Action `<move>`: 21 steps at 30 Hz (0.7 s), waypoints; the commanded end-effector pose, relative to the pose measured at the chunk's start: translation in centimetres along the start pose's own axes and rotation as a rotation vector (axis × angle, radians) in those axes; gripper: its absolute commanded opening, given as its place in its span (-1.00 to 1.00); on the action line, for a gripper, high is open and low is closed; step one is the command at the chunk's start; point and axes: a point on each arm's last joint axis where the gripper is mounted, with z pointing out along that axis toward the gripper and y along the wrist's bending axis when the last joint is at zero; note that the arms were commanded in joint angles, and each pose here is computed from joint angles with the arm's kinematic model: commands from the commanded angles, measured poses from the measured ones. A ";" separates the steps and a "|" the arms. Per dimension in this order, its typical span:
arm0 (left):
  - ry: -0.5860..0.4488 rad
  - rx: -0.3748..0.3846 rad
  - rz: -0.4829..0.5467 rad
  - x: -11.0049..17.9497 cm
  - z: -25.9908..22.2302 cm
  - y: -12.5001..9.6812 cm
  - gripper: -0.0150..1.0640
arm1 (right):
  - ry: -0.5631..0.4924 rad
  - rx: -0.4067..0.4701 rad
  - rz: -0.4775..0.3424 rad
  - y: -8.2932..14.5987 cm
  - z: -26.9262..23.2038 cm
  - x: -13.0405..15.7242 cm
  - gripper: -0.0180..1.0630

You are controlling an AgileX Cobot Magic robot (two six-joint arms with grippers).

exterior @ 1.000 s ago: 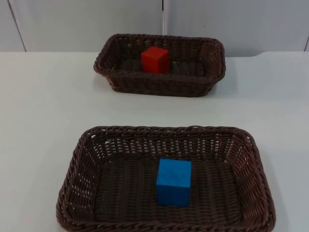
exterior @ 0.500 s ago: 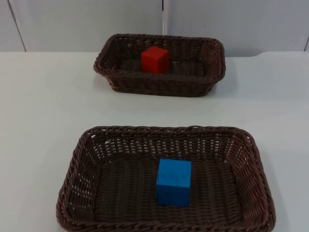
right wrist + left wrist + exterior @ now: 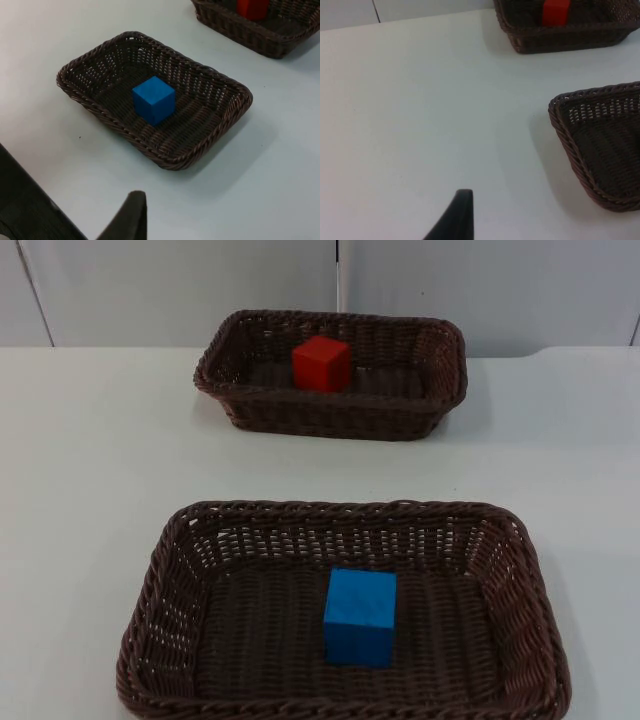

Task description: Pick up one cube with the left hand and place it into the upper basket. Pick up one cube with the right hand and place it into the lower basket.

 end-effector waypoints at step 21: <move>0.002 -0.070 -0.030 0.1 0.0 0.0 0.98 | -0.015 -0.005 -0.004 0.1 0.0 -0.1 0.98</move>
